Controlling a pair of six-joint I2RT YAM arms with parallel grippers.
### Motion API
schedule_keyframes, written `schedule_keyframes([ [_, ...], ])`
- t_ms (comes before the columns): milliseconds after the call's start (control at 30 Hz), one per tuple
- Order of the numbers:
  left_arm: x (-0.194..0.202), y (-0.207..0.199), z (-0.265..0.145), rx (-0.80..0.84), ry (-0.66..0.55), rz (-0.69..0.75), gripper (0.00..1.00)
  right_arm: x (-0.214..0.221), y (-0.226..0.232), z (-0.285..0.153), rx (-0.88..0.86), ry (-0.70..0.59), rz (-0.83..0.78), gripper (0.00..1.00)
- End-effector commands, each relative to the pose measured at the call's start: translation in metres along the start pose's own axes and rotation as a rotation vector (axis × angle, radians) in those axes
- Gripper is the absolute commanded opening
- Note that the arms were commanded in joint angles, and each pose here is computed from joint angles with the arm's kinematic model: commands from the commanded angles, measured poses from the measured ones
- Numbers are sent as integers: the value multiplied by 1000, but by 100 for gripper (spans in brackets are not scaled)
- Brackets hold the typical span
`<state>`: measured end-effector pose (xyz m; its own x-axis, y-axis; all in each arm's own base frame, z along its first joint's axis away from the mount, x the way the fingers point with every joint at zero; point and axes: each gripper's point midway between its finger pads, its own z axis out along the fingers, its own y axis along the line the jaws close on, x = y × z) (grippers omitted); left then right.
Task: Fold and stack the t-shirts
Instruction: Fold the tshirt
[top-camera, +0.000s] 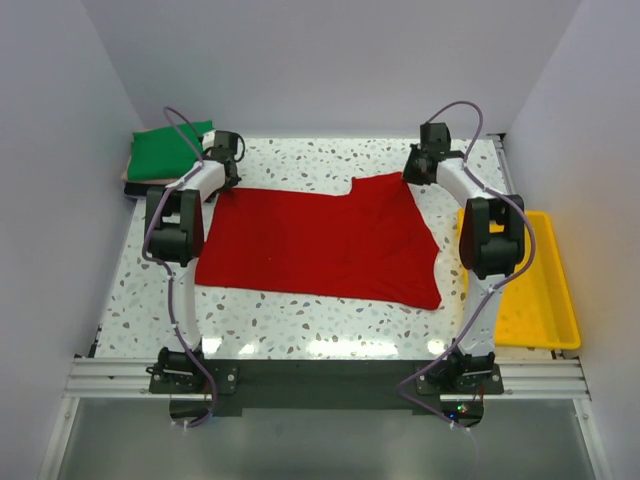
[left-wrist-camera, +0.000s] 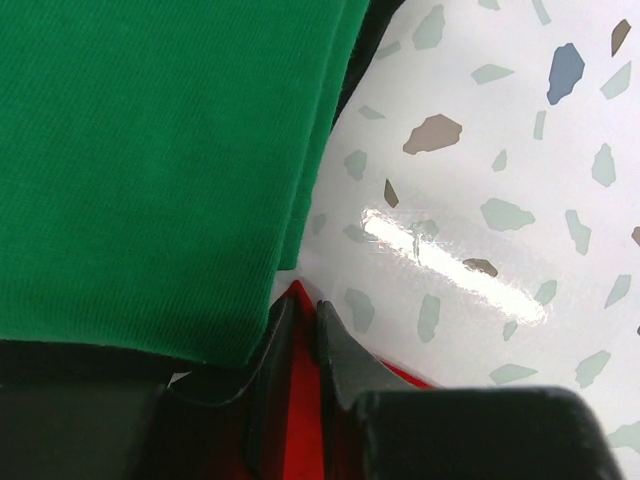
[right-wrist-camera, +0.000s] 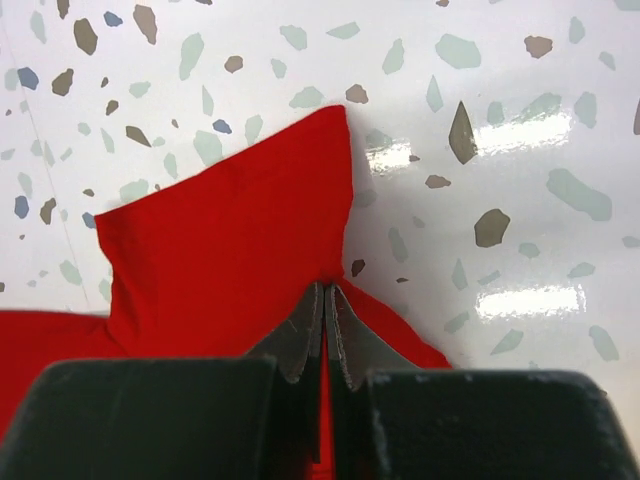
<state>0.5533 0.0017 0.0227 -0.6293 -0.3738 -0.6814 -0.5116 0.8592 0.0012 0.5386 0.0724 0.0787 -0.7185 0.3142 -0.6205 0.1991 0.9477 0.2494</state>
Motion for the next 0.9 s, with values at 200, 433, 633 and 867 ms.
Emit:
schedule_keyframes([
  [200,-24,-12,-14,65,-42,-20,1,-35,6,-27,-49,-108,25,0],
  [433,-47,-15,-30,84,-99,-38,0,-36,2,-38,-47,-127,42,0],
  [633,-63,-10,-47,87,-147,-49,0,-34,-8,-52,-41,-149,73,0],
  [867,-64,-6,-59,98,-159,-63,0,-18,-13,-65,-37,-132,87,0],
])
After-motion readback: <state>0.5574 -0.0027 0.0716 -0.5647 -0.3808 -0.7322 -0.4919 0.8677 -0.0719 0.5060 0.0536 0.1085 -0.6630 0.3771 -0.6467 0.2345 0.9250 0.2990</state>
